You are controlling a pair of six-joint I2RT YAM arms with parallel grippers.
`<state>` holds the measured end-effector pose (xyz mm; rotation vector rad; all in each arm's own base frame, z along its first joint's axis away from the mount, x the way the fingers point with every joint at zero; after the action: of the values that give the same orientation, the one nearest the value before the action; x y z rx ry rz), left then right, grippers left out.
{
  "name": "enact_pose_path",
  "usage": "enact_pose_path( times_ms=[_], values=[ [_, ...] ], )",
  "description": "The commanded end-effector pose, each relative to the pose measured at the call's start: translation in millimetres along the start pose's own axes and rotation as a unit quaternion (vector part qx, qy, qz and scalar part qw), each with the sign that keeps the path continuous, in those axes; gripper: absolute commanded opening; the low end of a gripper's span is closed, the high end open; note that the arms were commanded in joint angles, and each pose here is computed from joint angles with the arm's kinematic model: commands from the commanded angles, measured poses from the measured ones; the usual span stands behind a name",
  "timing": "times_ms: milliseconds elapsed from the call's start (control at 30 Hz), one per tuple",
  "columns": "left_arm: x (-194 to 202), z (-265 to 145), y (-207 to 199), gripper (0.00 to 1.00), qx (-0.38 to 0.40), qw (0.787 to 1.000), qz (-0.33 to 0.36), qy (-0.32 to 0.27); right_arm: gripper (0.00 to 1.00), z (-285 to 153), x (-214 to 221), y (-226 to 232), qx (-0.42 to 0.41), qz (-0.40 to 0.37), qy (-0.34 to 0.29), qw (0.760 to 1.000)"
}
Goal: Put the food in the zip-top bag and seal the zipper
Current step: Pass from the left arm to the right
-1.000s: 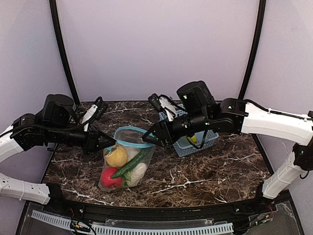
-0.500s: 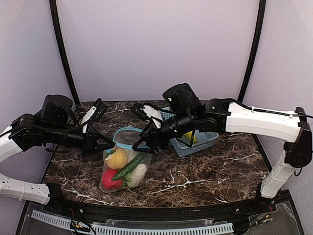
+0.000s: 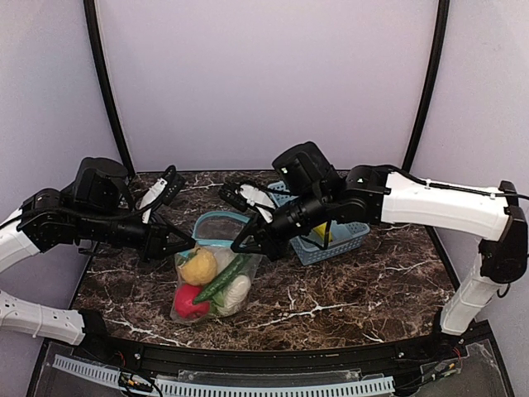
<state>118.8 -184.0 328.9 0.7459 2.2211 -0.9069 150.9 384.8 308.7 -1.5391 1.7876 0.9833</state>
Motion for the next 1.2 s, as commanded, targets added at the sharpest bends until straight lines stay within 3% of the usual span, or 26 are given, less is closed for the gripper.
enact_pose_path(
  times_ms=[0,200,500,633,700,833,900,1000,1167],
  values=[
    [-17.8,-0.3,-6.0,0.01,0.001,1.000,0.026,-0.016,0.00,-48.4,-20.9,5.5,0.076,-0.014,-0.020,0.997],
    [-31.4,10.1,-10.5,0.01,0.020,0.998,0.055,-0.021,0.00,-68.4,-20.1,11.7,0.111,-0.006,-0.002,0.994],
    [-9.2,48.0,4.5,0.02,0.019,0.998,0.044,0.031,0.00,-25.9,20.4,12.4,0.132,0.053,0.065,0.988],
    [-0.4,46.4,9.3,0.19,0.012,0.999,0.027,0.021,0.00,-22.6,21.5,9.0,0.151,0.078,0.050,0.984],
    [2.6,40.4,9.7,0.32,0.014,1.000,0.021,0.007,0.00,-24.1,18.0,8.1,0.158,0.085,0.039,0.983],
    [9.7,27.1,10.4,0.68,0.019,1.000,0.013,-0.020,0.00,-24.1,10.5,6.8,0.162,0.090,0.026,0.982],
    [14.3,23.4,11.9,0.74,0.018,0.999,0.010,-0.027,0.00,-23.7,7.2,6.4,0.163,0.091,0.022,0.982],
    [18.8,20.4,13.8,0.74,0.014,0.999,0.005,-0.030,0.00,-22.7,4.3,6.2,0.161,0.092,0.020,0.982],
    [15.8,18.8,13.9,0.57,0.008,0.999,0.006,-0.036,0.00,-24.3,1.7,7.4,0.157,0.096,0.015,0.983]
  ],
)
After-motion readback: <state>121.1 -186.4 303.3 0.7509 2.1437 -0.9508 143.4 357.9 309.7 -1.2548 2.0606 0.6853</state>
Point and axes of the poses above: each gripper's point midway between its finger pads, its own z axis out along the fingers, its own y axis along the line the jaws close on, x = y × z, the point moved 9 cm from there along -z, back along the fingers, and after that the axes turned 5 degrees about -z, right-handed, at the moved point
